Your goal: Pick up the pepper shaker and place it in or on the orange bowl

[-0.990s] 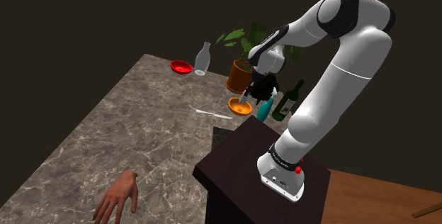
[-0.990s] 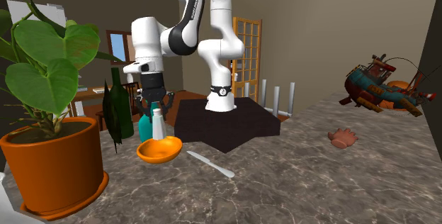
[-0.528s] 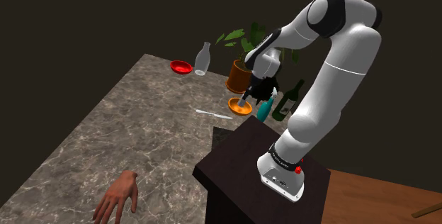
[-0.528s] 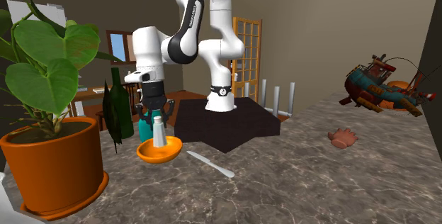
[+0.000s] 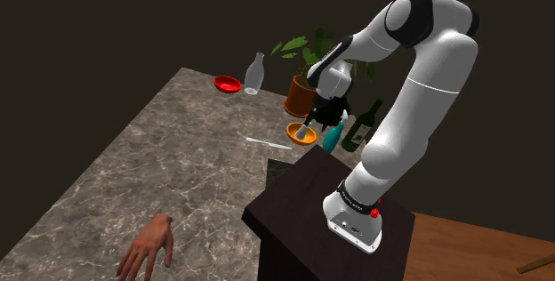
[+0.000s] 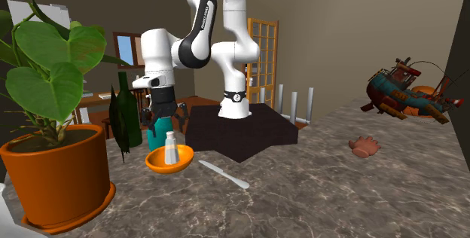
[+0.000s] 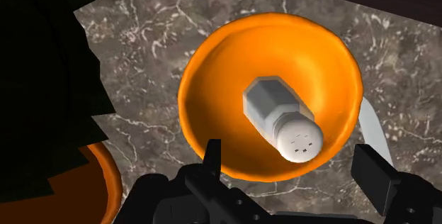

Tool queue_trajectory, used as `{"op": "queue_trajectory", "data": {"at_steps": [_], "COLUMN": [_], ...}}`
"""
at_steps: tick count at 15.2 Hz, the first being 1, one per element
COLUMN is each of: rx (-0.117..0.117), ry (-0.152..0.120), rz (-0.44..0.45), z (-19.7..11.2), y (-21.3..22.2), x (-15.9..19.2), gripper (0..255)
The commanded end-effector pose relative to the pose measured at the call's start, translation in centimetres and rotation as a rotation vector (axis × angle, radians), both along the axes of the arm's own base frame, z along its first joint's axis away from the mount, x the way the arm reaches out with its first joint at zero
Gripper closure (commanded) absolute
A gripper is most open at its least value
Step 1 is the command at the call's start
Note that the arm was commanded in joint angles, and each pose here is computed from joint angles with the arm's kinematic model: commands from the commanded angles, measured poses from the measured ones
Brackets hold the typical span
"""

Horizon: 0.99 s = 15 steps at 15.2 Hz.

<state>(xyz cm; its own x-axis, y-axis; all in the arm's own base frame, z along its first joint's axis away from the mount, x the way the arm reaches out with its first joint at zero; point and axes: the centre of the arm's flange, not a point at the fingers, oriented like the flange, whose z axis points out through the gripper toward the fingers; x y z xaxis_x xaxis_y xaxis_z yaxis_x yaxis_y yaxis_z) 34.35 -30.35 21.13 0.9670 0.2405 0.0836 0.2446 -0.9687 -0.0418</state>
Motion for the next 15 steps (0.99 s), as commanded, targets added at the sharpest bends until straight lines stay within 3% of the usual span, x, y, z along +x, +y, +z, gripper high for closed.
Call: {"op": "queue_trajectory", "data": {"at_steps": [1,3,7,15], "rx": [0.000,0.000,0.000,0.000], "ry": [0.000,0.000,0.000,0.000], "rz": [0.000,0.000,0.000,0.000], "z": [0.0,0.0,5.0,5.0], "y": [0.0,0.0,-0.3,-0.3], "x": [0.0,0.0,-0.4,-0.4], "gripper": [0,0,0,0]}}
